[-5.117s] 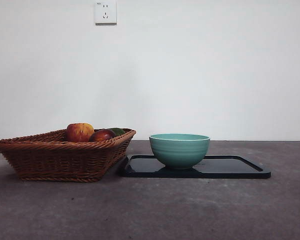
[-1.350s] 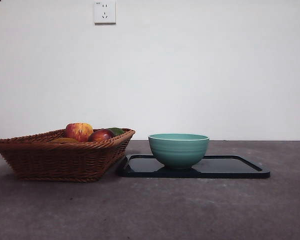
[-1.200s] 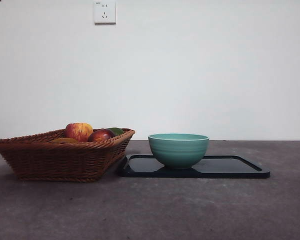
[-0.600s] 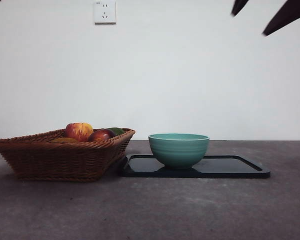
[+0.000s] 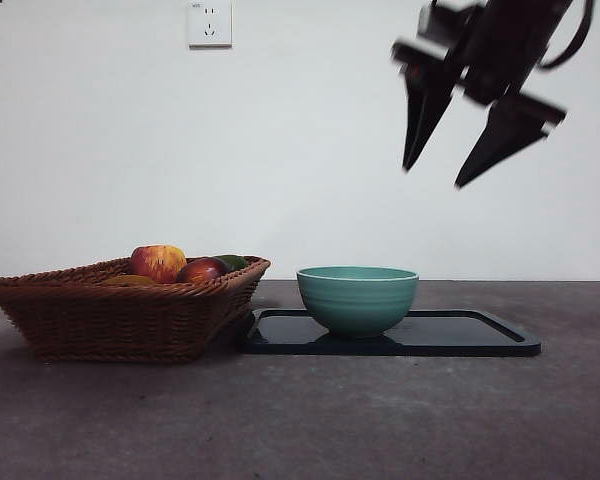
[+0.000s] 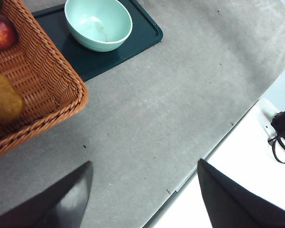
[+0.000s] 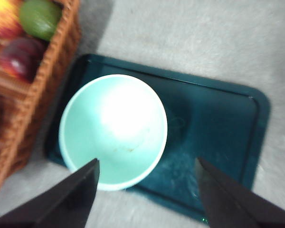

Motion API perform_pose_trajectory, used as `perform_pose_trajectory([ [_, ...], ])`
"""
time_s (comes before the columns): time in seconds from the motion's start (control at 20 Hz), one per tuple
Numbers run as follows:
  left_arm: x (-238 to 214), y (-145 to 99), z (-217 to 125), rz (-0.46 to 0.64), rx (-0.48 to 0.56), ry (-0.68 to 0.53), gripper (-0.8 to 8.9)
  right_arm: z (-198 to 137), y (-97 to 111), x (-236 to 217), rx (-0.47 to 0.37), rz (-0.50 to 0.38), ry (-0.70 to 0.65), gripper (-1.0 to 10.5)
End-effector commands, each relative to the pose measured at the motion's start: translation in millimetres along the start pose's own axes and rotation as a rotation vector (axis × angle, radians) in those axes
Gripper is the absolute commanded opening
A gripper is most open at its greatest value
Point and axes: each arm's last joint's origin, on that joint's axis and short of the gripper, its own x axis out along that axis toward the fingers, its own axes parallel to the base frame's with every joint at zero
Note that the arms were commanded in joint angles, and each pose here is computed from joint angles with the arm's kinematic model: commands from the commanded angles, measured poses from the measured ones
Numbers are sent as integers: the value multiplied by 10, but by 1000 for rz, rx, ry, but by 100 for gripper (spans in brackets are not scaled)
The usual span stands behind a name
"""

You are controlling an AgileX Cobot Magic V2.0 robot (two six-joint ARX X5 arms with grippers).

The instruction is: Pick up the wifruite, put it on the bowl, pick up the plate, put it on desk

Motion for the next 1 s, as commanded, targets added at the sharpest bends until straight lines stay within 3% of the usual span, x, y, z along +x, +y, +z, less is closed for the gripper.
perform_pose_trajectory([
  [0.05, -7, -11, 26, -9, 16, -7, 343, 45, -20, 239, -11, -2, 19, 319],
  [0.5, -7, -12, 20, -9, 13, -1, 343, -47, -166, 909, 4, -18, 117, 312],
  [0.8, -7, -12, 19, -9, 12, 0, 343, -68, -191, 1056, 2, -21, 122, 181],
  [1.0, -7, -12, 19, -9, 12, 0, 343, -51, -187, 1058, -1, -18, 104, 11],
])
